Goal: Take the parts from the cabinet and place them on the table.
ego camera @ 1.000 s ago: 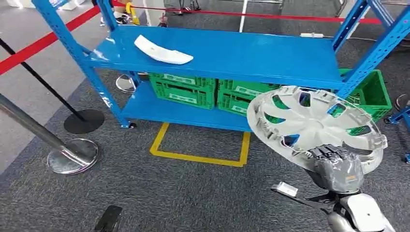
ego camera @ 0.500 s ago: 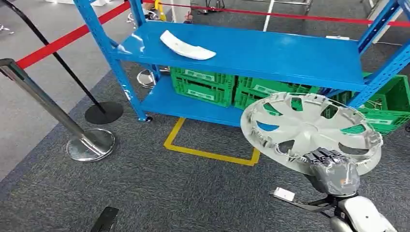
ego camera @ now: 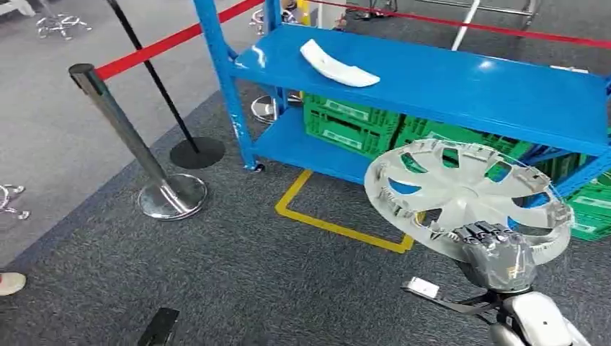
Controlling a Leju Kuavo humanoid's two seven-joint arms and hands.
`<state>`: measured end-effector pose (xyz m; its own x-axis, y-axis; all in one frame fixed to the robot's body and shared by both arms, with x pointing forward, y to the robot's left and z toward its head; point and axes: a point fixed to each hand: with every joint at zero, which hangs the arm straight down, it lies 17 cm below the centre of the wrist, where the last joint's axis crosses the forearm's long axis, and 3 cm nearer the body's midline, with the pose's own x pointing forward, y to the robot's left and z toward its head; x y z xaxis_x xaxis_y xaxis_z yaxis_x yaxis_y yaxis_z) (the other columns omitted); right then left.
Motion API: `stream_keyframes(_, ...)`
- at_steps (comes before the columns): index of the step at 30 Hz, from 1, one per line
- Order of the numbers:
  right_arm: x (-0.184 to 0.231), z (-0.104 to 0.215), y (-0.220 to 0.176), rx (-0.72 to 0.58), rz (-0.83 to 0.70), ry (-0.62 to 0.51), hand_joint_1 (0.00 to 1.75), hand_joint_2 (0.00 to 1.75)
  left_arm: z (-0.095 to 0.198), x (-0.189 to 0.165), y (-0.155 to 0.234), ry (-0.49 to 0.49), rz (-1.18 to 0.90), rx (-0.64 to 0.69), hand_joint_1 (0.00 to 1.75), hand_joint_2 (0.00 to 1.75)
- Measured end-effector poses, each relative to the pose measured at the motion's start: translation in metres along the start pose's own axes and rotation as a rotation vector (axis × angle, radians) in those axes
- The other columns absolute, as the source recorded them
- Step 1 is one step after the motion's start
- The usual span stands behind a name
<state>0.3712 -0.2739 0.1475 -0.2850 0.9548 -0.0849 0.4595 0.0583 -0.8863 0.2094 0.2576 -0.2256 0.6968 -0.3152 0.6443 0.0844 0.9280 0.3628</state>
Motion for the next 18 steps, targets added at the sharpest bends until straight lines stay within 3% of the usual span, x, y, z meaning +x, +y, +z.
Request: stream_keyframes(18,0.0008,0.0021,0.0006,0.007,0.013,-0.015,1.75,1.75,0.0004,-0.0027,0.0014,0.002,-0.012,-0.002,0.00,0.00)
